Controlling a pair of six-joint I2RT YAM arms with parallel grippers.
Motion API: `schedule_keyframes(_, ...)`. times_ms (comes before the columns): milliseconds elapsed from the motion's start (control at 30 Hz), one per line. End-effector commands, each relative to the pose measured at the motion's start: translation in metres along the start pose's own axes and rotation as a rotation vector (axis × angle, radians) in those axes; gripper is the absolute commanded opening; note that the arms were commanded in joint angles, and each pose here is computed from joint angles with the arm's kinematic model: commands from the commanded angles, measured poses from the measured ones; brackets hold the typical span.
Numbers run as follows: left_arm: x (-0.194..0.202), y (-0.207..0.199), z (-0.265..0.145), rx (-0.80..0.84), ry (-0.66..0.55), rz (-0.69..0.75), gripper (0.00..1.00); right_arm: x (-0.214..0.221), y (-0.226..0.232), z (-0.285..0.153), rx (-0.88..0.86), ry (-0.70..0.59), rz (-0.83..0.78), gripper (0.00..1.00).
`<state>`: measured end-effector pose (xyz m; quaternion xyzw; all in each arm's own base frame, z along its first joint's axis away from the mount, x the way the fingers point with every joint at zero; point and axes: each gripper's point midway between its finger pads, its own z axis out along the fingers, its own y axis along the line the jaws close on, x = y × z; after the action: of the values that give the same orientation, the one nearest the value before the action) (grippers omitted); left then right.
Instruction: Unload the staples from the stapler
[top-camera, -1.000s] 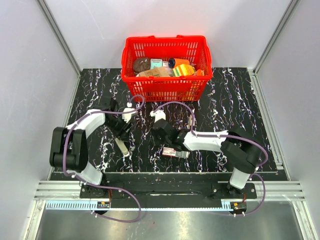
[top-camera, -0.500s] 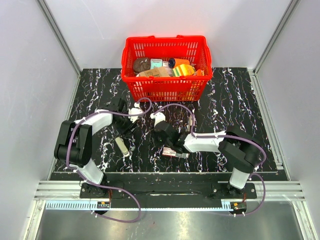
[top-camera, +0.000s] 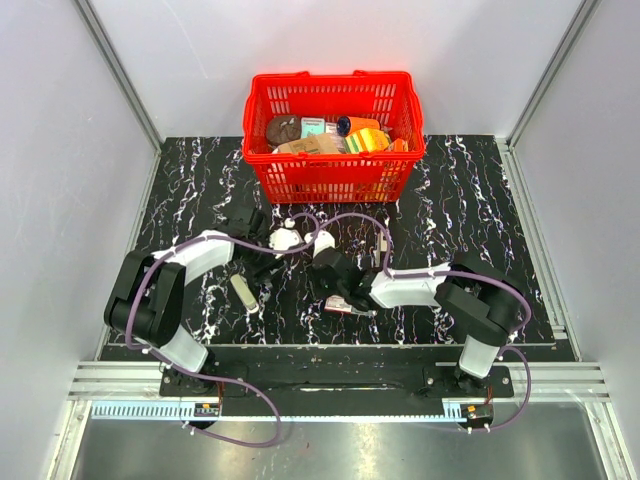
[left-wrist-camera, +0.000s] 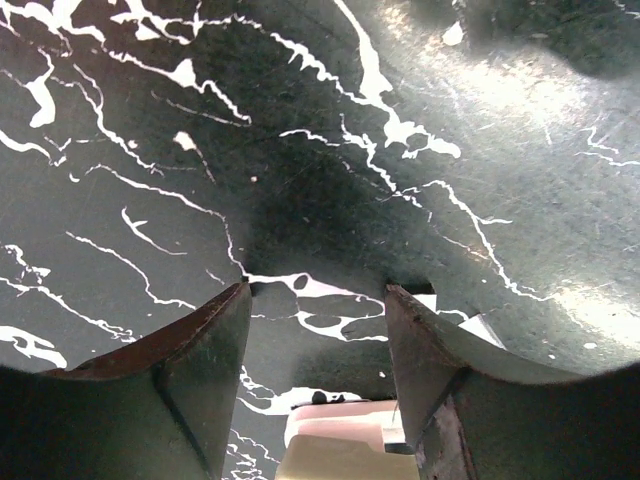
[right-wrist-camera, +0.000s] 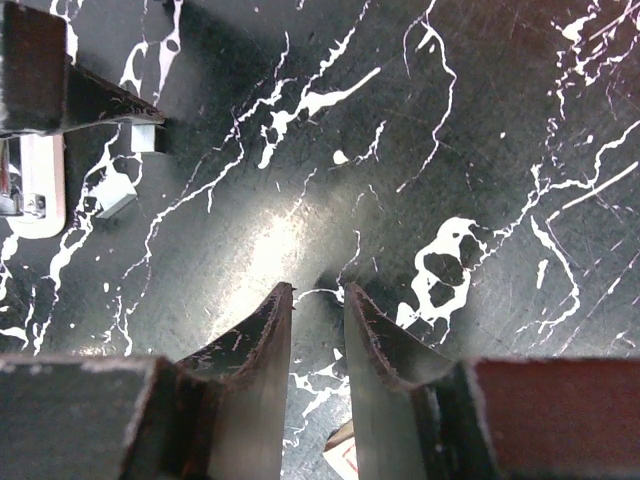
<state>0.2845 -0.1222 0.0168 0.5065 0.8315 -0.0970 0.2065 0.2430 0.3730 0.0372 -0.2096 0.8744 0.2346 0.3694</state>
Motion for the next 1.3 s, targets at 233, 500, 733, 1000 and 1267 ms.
schedule_keyframes(233,-0.014,-0.015,-0.006,0.015,-0.017,0.046,0.59,-0.019,0.005,-0.015,-0.033,-0.090,0.020,0.32)
schedule_keyframes(500,-0.042,0.024,-0.046,-0.033,-0.140,-0.138,0.61,-0.032,0.032,-0.012,-0.148,-0.095,-0.033,0.33)
schedule_keyframes(733,-0.030,0.061,-0.087,-0.085,-0.217,-0.263,0.61,-0.032,0.072,0.003,-0.241,-0.040,-0.162,0.36)
schedule_keyframes(1000,-0.007,0.062,-0.095,-0.074,-0.232,-0.343,0.61,-0.038,0.097,0.037,-0.239,0.012,-0.288,0.38)
schedule_keyframes(1267,0.004,0.068,-0.101,-0.083,-0.237,-0.376,0.61,-0.026,0.095,0.063,-0.201,0.092,-0.334,0.38)
